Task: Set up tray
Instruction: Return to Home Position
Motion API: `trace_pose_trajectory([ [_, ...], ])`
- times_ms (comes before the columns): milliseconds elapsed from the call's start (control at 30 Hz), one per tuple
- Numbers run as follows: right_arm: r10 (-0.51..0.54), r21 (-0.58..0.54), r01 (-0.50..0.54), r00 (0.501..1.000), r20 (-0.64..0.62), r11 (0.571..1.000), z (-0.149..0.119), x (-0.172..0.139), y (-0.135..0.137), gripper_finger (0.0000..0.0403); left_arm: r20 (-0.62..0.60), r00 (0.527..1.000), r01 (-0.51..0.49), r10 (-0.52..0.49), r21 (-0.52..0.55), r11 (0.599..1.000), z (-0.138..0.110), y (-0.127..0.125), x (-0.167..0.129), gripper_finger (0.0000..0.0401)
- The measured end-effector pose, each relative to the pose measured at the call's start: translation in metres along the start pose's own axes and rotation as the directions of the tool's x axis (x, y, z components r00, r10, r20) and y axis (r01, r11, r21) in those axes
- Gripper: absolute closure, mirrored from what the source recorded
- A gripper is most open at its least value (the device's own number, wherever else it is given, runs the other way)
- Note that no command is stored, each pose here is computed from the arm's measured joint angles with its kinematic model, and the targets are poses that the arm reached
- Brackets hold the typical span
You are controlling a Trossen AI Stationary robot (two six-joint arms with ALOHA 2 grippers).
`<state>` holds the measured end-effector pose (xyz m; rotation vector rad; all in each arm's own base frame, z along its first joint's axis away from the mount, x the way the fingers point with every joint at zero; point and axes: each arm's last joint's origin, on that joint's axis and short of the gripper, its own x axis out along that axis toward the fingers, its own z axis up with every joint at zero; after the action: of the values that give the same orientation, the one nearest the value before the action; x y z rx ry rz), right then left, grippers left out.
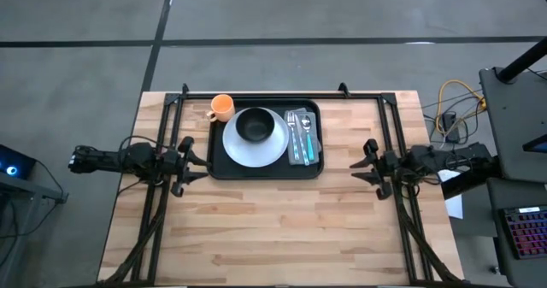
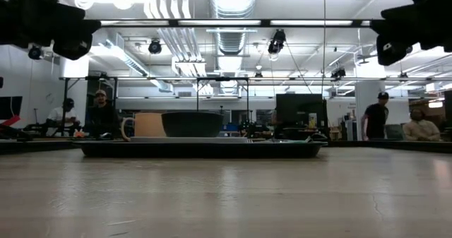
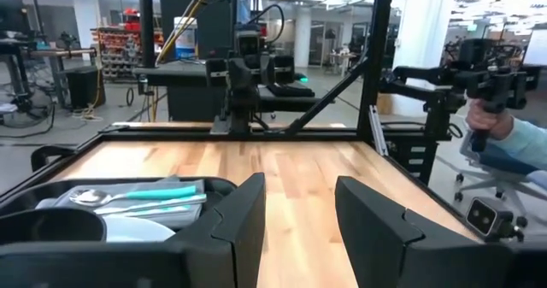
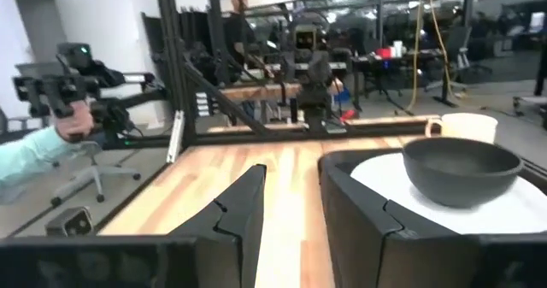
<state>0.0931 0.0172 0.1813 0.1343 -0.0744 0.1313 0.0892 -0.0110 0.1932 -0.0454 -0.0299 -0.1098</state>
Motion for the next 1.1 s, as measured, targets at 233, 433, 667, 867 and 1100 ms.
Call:
trace_pose_trajectory([
  [233,-0.096,0.012,0.097,0.993,-0.073,0.995,-0.009,0.0,-0.004,0.0304,-0.026,1.0,-0.016,0.017,0.012,1.0,-0.003,0.001,0.0,0.0277],
  [433,-0.095,0.012,0.096,0.993,-0.076,0.995,-0.009,0.0,-0.004,0.0303,-0.077,0.992,-0.105,0.104,0.003,0.995,-0.008,0.004,0.0,0.0277],
  [667,-0.114,0.005,0.115,0.991,-0.07,0.993,-0.009,0.0,-0.004,0.0298,0.116,0.992,-0.059,0.052,0.062,0.996,0.006,0.002,0.001,0.0277],
  [867,-0.117,0.009,0.117,0.991,-0.07,0.993,-0.009,0.0,-0.004,0.0307,0.227,0.973,-0.075,0.046,0.12,0.99,-0.003,0.002,0.004,0.0277],
  [1100,-0.114,0.008,0.115,0.991,-0.074,0.993,-0.009,0.0,-0.004,0.0314,0.212,0.976,-0.075,0.045,0.137,0.988,-0.003,0.002,0.004,0.0277],
])
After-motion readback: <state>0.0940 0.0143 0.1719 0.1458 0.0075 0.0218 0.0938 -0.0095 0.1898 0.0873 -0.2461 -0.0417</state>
